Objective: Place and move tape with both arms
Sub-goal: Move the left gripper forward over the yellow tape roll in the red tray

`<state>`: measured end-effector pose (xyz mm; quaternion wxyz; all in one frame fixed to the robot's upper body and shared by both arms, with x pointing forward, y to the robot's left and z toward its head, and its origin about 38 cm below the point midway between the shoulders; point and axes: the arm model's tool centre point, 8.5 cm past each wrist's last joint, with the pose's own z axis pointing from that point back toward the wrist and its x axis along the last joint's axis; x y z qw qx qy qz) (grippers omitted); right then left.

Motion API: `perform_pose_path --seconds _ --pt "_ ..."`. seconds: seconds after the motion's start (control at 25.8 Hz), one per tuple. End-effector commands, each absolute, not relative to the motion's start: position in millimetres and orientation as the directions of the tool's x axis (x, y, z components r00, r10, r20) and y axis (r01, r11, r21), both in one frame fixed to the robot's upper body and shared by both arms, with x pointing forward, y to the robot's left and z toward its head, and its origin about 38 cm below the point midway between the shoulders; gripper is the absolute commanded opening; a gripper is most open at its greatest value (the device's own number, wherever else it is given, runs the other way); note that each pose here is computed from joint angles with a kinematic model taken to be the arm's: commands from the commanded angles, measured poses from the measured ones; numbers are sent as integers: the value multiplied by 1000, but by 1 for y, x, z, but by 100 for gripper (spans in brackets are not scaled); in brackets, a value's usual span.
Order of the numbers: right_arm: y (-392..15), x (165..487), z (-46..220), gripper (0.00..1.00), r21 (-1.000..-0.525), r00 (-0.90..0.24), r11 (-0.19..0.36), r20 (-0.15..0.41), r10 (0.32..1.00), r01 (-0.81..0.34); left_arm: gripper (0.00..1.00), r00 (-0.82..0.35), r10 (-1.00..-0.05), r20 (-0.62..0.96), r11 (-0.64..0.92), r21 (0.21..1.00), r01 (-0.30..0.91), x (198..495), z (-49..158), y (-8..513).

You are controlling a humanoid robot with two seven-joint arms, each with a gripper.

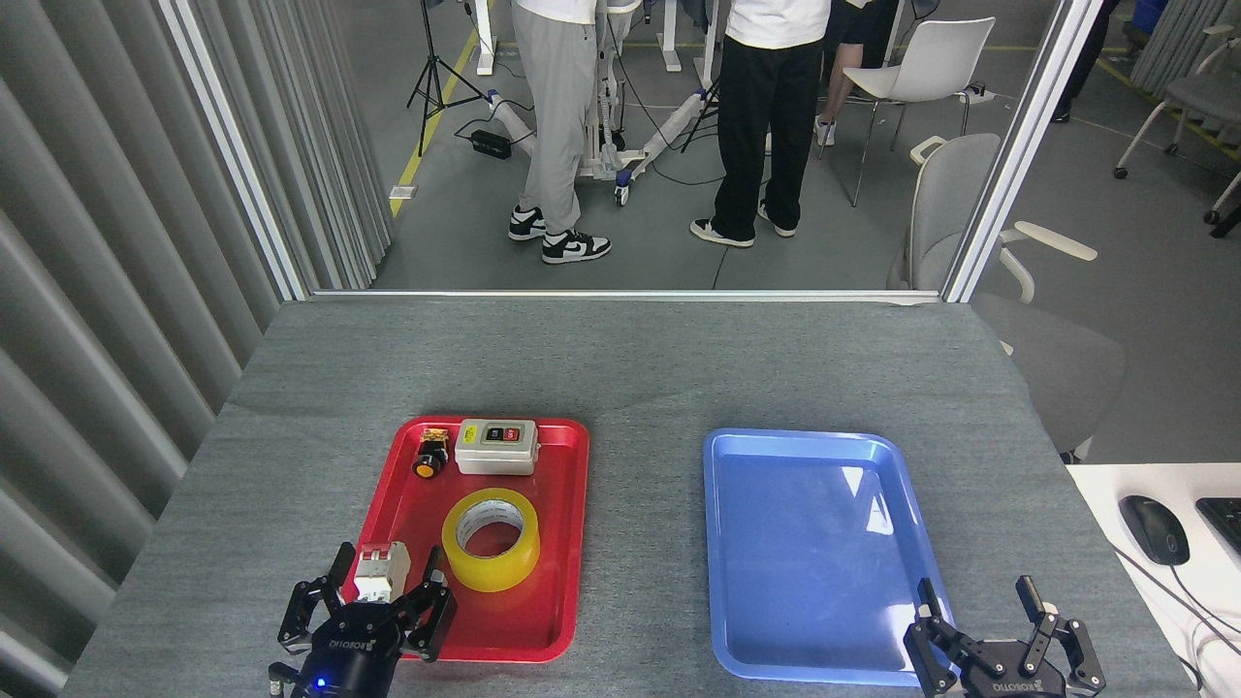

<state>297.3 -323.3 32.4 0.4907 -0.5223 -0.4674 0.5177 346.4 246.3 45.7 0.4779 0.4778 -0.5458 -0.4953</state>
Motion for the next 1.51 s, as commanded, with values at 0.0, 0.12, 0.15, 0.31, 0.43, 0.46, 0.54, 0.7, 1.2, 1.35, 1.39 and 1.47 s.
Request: perform_pose_path --seconds 0.0,0.12,0.15,0.31,0.43,0.46,0.54,0.7,1.2,1.35,1.39,1.47 --pt "-318 295 28 100 -998 35 -65 -66 997 -26 100 -87 -995 50 54 998 -44 349 44 246" --pt "-319 295 29 100 -998 38 -64 -65 997 -24 100 -87 -995 51 55 998 -39 351 43 246" --pt "-319 295 29 100 -998 40 -65 -65 997 -24 100 -87 -995 52 55 998 -39 352 43 246" --pt "-322 293 28 100 -997 36 -73 -74 997 -30 100 -87 -995 52 56 998 -39 355 43 246" --pt "-325 294 30 100 -996 40 -80 -81 996 -26 100 -86 -995 52 55 998 -42 357 44 246" --pt "-326 294 30 100 -996 41 -82 -83 996 -27 100 -86 -995 51 55 998 -44 357 45 246" --pt "-330 293 31 100 -996 45 -91 -92 995 -27 100 -87 -995 50 55 997 -54 358 48 245" --pt "-330 289 28 100 -995 47 -88 -90 995 -37 100 -90 -995 47 54 995 -86 361 63 243" --pt "-328 295 32 100 -994 34 -106 -107 994 -21 100 -140 -989 47 62 992 -107 369 73 223" --pt "-327 295 33 100 -993 32 -118 -119 992 -20 100 -139 -989 50 64 993 -102 367 71 222" --pt "-328 295 33 100 -993 31 -120 -120 992 -20 100 -139 -989 50 64 993 -102 367 71 222" --pt "-328 296 33 100 -993 36 -117 -118 992 -19 100 -137 -989 54 69 993 -101 366 71 222"
